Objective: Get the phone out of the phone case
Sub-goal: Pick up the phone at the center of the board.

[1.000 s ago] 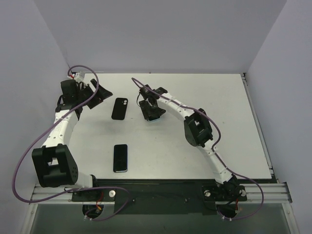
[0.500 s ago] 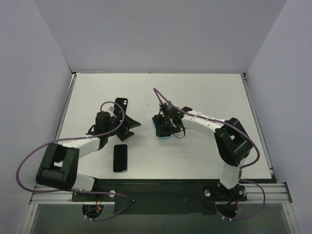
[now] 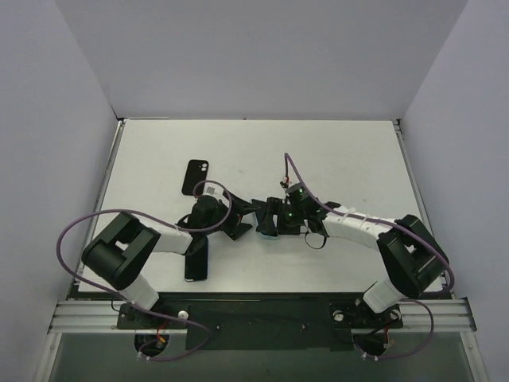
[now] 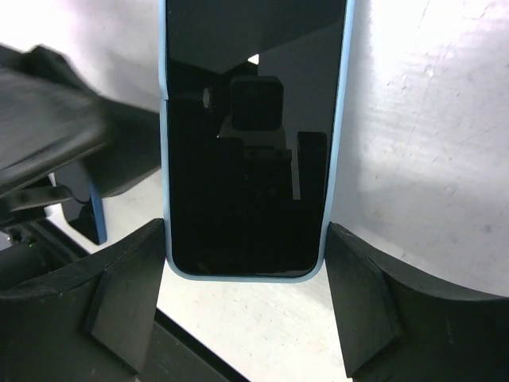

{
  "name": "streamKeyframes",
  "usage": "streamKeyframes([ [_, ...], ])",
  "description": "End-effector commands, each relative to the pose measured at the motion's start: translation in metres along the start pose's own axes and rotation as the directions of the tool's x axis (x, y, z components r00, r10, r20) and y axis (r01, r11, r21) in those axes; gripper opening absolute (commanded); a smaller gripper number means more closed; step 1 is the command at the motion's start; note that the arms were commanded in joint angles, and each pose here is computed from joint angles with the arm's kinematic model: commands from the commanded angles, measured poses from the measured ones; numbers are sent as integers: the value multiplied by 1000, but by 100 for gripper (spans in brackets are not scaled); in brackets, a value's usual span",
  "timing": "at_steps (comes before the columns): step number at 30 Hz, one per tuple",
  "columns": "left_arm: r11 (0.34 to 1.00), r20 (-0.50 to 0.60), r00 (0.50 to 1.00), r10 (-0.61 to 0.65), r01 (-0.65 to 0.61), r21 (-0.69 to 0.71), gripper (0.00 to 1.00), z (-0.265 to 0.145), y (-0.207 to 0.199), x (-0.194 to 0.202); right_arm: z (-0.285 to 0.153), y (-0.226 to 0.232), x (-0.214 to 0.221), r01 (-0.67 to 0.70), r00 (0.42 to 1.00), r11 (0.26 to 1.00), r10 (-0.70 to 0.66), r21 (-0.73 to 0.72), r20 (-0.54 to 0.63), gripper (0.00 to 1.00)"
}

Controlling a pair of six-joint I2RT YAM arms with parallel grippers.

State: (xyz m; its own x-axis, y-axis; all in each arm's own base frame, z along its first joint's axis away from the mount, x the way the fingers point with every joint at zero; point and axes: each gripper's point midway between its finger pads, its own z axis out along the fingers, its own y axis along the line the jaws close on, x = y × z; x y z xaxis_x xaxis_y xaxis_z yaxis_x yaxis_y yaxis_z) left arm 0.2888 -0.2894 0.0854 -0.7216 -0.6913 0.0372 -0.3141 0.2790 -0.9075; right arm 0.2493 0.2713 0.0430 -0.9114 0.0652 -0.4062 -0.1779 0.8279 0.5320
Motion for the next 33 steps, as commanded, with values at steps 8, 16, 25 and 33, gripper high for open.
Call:
streamKeyframes([
  [8,990,-57,990,127,-122,77,44,45,-30,16,-37,39,8,100,995,979,-97,-176,29,0],
  [16,884,-19,900,434,-422,201,0,2,-72,24,-85,23,32,204,979,970,-200,-129,46,77],
  [25,596,71,757,649,-564,571,0,-104,-157,69,-145,97,41,244,970,817,-209,-523,126,72],
  [33,501,76,762,643,-493,711,0,-162,-199,91,-183,130,48,358,931,668,-308,-652,195,54],
])
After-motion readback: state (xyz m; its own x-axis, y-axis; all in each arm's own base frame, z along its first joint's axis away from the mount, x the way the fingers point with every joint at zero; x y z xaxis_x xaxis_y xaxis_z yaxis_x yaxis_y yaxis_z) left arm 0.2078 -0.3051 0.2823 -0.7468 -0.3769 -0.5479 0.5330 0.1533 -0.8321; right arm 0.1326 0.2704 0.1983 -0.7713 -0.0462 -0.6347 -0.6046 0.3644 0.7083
